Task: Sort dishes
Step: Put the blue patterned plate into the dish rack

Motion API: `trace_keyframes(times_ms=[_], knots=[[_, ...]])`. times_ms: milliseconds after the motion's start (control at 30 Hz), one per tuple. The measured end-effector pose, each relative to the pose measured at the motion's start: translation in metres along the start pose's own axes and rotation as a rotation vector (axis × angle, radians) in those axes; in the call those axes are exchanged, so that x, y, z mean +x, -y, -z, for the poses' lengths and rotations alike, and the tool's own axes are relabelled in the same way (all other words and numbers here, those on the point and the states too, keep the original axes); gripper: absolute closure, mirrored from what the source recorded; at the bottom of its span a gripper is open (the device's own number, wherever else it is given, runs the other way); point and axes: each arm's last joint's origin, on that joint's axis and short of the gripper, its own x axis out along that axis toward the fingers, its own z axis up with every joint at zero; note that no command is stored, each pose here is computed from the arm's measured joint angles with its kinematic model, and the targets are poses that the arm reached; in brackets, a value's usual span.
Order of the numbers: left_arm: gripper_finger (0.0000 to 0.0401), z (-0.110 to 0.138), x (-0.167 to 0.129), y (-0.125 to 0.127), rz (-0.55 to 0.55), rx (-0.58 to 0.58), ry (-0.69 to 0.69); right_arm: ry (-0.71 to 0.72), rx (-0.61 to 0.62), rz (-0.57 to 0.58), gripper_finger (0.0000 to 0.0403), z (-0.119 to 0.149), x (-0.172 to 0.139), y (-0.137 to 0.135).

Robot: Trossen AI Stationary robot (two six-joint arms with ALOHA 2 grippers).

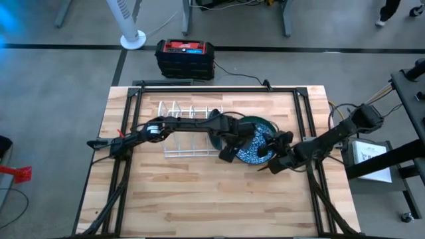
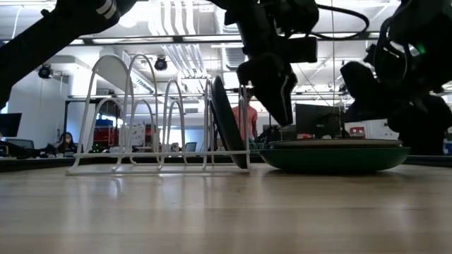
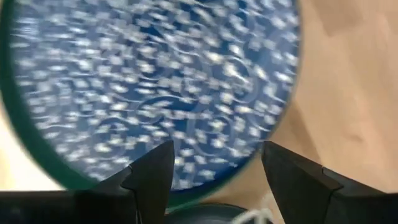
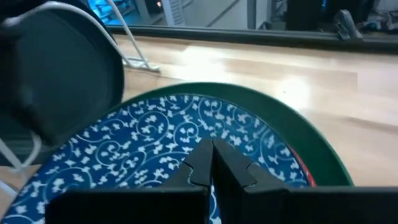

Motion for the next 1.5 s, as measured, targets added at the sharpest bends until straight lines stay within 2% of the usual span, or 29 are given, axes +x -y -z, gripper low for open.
trace_keyframes(times_ms=[200, 400, 567, 667, 900, 1400, 1500], knots=[[0.0169, -0.001, 0.009, 0.014, 0.022, 0.052, -0.028, -0.081, 0.100, 0.044, 0.0403, 0.013, 0.007, 0.004], [0.0169, -0.007, 0.010, 0.015, -0.077, 0.056, -0.022, -0.126, 0.120, 0.080, 0.0403, 0.024, 0.012, 0.009], [0.0169, -0.005, 0.012, 0.017, -0.078, 0.064, -0.048, -0.147, 0.162, 0.095, 0.0403, 0.028, 0.014, 0.010], [0.0169, -0.007, 0.014, 0.021, -0.092, 0.084, -0.046, -0.151, 0.170, 0.092, 0.0403, 0.028, 0.014, 0.009], [0.0169, -0.003, 0.026, 0.021, -0.221, 0.105, -0.109, -0.161, 0.179, 0.079, 0.0403, 0.028, 0.014, 0.008], [0.0170, -0.009, 0.028, 0.018, -0.266, 0.085, -0.045, -0.164, 0.151, 0.081, 0.0403, 0.029, 0.014, 0.010], [0.0183, -0.009, 0.028, 0.017, -0.302, 0.081, -0.059, -0.159, 0.150, 0.082, 0.0403, 0.029, 0.014, 0.010]])
